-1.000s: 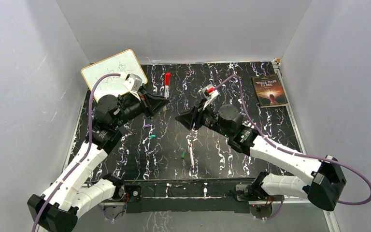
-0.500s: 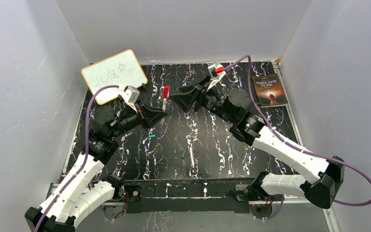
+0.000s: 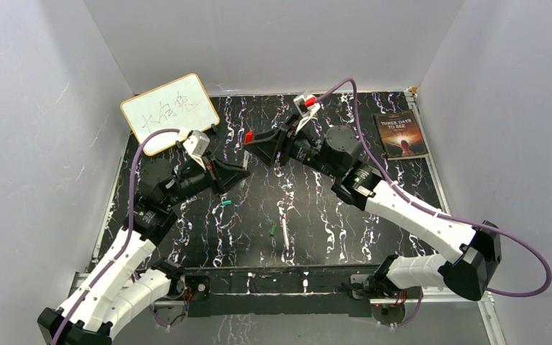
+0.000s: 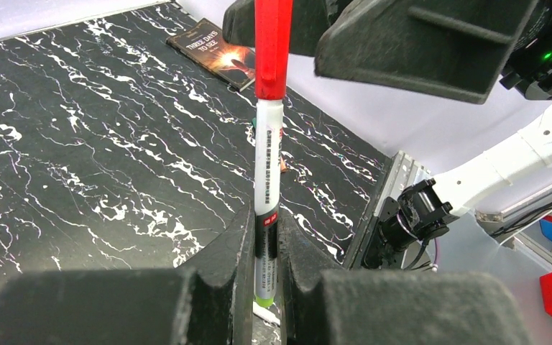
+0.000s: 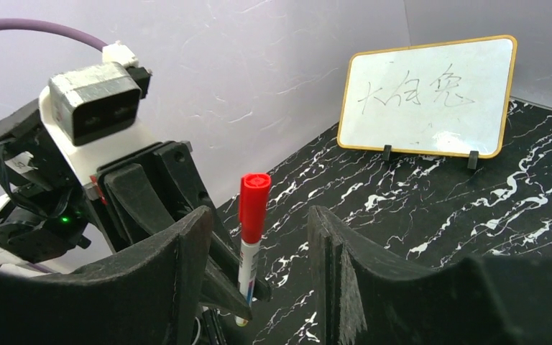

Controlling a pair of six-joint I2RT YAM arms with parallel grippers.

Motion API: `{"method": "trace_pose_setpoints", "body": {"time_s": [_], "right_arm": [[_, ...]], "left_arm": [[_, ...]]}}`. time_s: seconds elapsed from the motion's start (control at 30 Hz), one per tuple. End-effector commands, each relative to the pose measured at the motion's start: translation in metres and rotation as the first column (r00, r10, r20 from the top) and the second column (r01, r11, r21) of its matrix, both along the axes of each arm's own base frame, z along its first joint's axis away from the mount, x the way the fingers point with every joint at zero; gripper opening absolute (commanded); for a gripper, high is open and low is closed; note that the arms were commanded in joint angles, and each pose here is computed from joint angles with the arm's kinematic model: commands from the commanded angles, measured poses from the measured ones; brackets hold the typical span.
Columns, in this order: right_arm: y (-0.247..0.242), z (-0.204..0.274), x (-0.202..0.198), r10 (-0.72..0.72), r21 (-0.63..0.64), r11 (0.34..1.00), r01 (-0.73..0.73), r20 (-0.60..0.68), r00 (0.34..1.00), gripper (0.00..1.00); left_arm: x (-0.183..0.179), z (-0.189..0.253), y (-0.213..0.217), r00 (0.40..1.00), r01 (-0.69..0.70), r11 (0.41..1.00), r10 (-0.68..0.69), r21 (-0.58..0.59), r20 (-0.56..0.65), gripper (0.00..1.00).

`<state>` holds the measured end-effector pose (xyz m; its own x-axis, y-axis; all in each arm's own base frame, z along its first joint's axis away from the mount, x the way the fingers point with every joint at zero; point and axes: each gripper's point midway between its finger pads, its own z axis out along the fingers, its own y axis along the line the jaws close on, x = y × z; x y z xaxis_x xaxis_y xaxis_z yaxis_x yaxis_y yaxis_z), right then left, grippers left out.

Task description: Insert the pens into the pen caps

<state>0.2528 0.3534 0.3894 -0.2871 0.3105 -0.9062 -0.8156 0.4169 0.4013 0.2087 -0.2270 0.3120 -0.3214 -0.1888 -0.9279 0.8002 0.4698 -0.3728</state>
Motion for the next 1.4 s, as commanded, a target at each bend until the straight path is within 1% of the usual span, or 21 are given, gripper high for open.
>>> {"method": "trace_pose_setpoints", "body": {"time_s": [0.0, 0.17, 0.33, 0.43, 0.53, 0.67, 0.73, 0.77, 0.93, 1.2, 1.37], "right_arm": [[-0.006, 0.051, -0.007, 0.006, 0.099, 0.995, -0.015, 0.099, 0.995, 0.49], [-0.004, 0.051, -0.004, 0.001, 0.099, 0.995, -0.011, 0.100, 0.995, 0.48], [0.000, 0.047, -0.003, 0.014, 0.094, 0.995, -0.023, 0.095, 0.995, 0.38], [0.001, 0.046, -0.003, 0.017, 0.096, 0.995, -0.026, 0.094, 0.995, 0.35], [0.001, 0.048, -0.003, 0.015, 0.100, 0.995, -0.025, 0.097, 0.995, 0.29], [0.000, 0.046, -0.002, 0.011, 0.097, 0.995, -0.020, 0.093, 0.996, 0.14], [0.000, 0.044, -0.003, 0.015, 0.093, 0.995, -0.023, 0.090, 0.996, 0.02], [0.001, 0.042, -0.004, 0.018, 0.088, 0.996, -0.026, 0.086, 0.996, 0.00], [0.002, 0.032, -0.007, 0.041, 0.070, 0.996, -0.046, 0.071, 0.997, 0.00], [0.004, 0.001, -0.017, 0.090, 0.047, 0.995, -0.090, 0.005, 0.996, 0.00], [0.005, -0.015, -0.024, 0.118, 0.032, 0.993, -0.117, -0.029, 0.993, 0.00]], "left_arm": [[-0.005, 0.004, -0.001, 0.999, 0.026, 1.000, -0.026, -0.013, 0.019, 0.00], [-0.007, 0.003, -0.003, 0.999, 0.041, 0.999, -0.041, -0.011, 0.015, 0.00], [-0.007, 0.005, -0.003, 0.999, 0.041, 0.999, -0.041, -0.017, 0.018, 0.00], [-0.007, 0.004, -0.004, 0.999, 0.049, 0.999, -0.049, -0.015, 0.015, 0.00], [-0.008, 0.003, -0.004, 0.998, 0.054, 0.998, -0.054, -0.013, 0.013, 0.00], [-0.008, 0.003, -0.004, 0.998, 0.054, 0.998, -0.054, -0.012, 0.014, 0.00], [-0.007, 0.002, -0.004, 0.999, 0.053, 0.999, -0.053, -0.010, 0.014, 0.00], [-0.007, 0.003, -0.004, 0.999, 0.049, 0.999, -0.049, -0.010, 0.016, 0.00], [-0.001, 0.009, -0.001, 0.999, 0.012, 1.000, -0.012, -0.008, 0.035, 0.00], [0.017, 0.038, 0.007, 0.991, -0.088, 0.995, 0.093, -0.053, 0.093, 0.00], [0.027, 0.049, 0.005, 0.988, -0.109, 0.992, 0.115, -0.070, 0.101, 0.00]]}}
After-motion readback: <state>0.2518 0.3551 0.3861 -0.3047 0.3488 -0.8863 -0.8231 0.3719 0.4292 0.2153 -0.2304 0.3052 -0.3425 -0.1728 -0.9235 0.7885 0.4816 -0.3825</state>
